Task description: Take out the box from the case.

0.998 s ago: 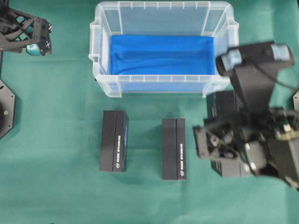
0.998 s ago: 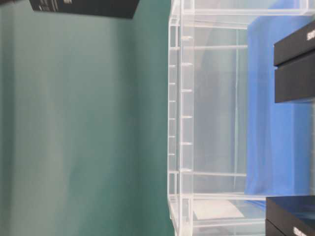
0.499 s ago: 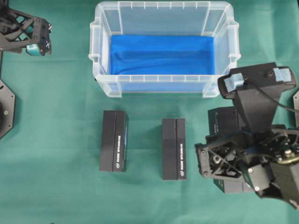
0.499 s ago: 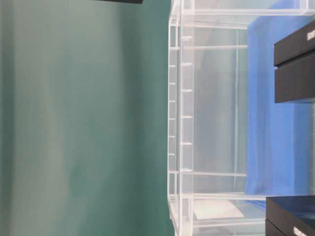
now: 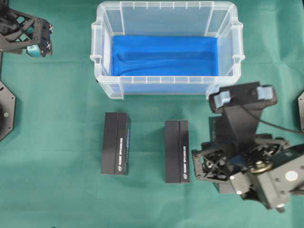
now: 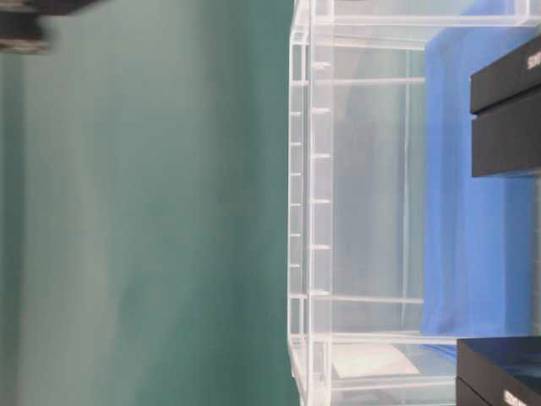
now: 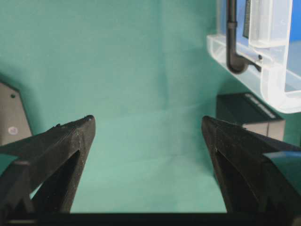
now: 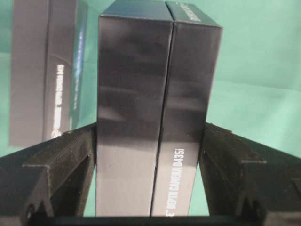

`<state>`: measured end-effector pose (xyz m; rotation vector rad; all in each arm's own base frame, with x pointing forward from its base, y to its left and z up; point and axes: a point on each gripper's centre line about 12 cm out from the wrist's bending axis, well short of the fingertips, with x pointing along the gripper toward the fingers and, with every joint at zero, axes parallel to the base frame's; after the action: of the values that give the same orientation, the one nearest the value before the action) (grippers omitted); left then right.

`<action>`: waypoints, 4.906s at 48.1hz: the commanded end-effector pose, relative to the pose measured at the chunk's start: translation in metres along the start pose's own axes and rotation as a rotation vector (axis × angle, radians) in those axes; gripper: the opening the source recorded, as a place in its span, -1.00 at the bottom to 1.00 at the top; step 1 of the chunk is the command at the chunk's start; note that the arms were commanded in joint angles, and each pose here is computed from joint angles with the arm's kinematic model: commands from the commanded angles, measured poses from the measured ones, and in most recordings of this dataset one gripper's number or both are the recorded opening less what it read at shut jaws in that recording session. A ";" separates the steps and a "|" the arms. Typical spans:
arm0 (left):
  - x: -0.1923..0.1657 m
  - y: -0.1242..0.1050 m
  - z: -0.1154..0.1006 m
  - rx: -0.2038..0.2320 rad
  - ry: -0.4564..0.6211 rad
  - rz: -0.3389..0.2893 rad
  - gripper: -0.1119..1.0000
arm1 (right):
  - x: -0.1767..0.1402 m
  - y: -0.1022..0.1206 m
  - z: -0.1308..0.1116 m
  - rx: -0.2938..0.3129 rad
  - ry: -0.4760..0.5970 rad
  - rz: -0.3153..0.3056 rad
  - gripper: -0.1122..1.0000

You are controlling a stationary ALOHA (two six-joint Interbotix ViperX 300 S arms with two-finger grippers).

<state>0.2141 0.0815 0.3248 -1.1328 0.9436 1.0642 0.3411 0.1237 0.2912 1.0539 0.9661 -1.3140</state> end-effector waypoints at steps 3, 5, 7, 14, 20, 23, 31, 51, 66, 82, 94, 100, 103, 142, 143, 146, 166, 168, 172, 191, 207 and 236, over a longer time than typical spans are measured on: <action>-0.005 -0.001 0.000 0.003 -0.006 -0.021 0.95 | 0.016 -0.002 -0.004 0.014 0.023 0.039 0.39; -0.006 -0.001 0.000 0.002 -0.007 -0.023 0.95 | 0.026 -0.004 -0.007 0.021 0.026 0.040 0.39; -0.006 -0.001 0.000 0.002 -0.007 -0.023 0.95 | 0.033 -0.005 -0.009 0.026 0.030 0.044 0.39; -0.006 -0.001 0.000 0.002 -0.007 -0.023 0.95 | 0.055 -0.009 -0.012 0.035 0.041 0.052 0.39; -0.006 -0.001 -0.001 0.004 -0.006 -0.021 0.95 | 0.071 -0.011 -0.014 0.031 0.053 0.066 0.39; -0.006 -0.001 -0.001 0.004 -0.006 -0.023 0.95 | 0.078 -0.011 -0.014 0.031 0.063 0.076 0.39; -0.005 -0.001 -0.001 0.003 -0.003 -0.023 0.95 | 0.090 -0.013 -0.013 0.033 0.075 0.085 0.39; -0.005 -0.001 -0.002 0.006 -0.001 -0.022 0.95 | 0.084 -0.013 -0.012 0.045 0.108 0.124 0.39; -0.006 -0.002 -0.002 0.008 -0.002 -0.025 0.95 | 0.075 -0.017 -0.005 0.060 0.074 0.073 0.77; -0.005 -0.002 -0.002 0.006 -0.002 -0.023 0.95 | 0.069 -0.016 -0.002 0.064 0.063 0.061 0.87; -0.006 -0.002 -0.002 0.006 -0.003 -0.026 0.95 | 0.052 -0.012 0.003 0.077 0.072 0.080 0.86; -0.006 -0.002 -0.002 0.006 -0.002 -0.025 0.95 | 0.032 -0.013 0.011 0.096 0.075 0.092 0.86; -0.006 -0.002 -0.002 0.006 -0.002 -0.025 0.95 | 0.021 -0.013 0.015 0.103 0.077 0.102 0.86; -0.006 -0.002 -0.001 0.005 -0.003 -0.026 0.95 | -0.045 -0.017 0.036 0.095 0.069 0.090 0.86; -0.006 -0.002 -0.002 0.005 -0.003 -0.025 0.95 | -0.045 -0.017 0.036 0.096 0.070 0.092 0.86; -0.006 -0.002 -0.001 0.005 -0.003 -0.026 0.95 | -0.045 -0.020 0.035 0.089 0.071 0.091 0.86; -0.006 -0.002 -0.002 0.003 -0.002 -0.023 0.95 | -0.045 -0.075 0.026 0.073 0.108 0.072 0.85; -0.006 -0.002 -0.002 0.002 -0.003 -0.026 0.95 | -0.045 -0.081 0.026 0.080 0.110 0.075 0.85; -0.006 -0.002 -0.002 0.003 -0.002 -0.023 0.95 | -0.045 -0.092 0.027 0.087 0.112 0.077 0.85; -0.006 -0.002 -0.002 0.006 -0.002 -0.025 0.95 | -0.036 -0.095 0.057 0.067 0.085 0.078 0.85; -0.006 -0.002 -0.002 0.004 -0.002 -0.025 0.95 | -0.007 -0.112 0.148 0.058 0.023 0.066 0.85; -0.005 -0.002 -0.002 0.005 -0.001 -0.024 0.95 | 0.016 -0.138 0.234 0.062 -0.019 0.045 0.85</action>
<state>0.2144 0.0787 0.3246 -1.1329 0.9493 1.0571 0.1948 -0.1028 0.3256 1.0971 0.9088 -1.3372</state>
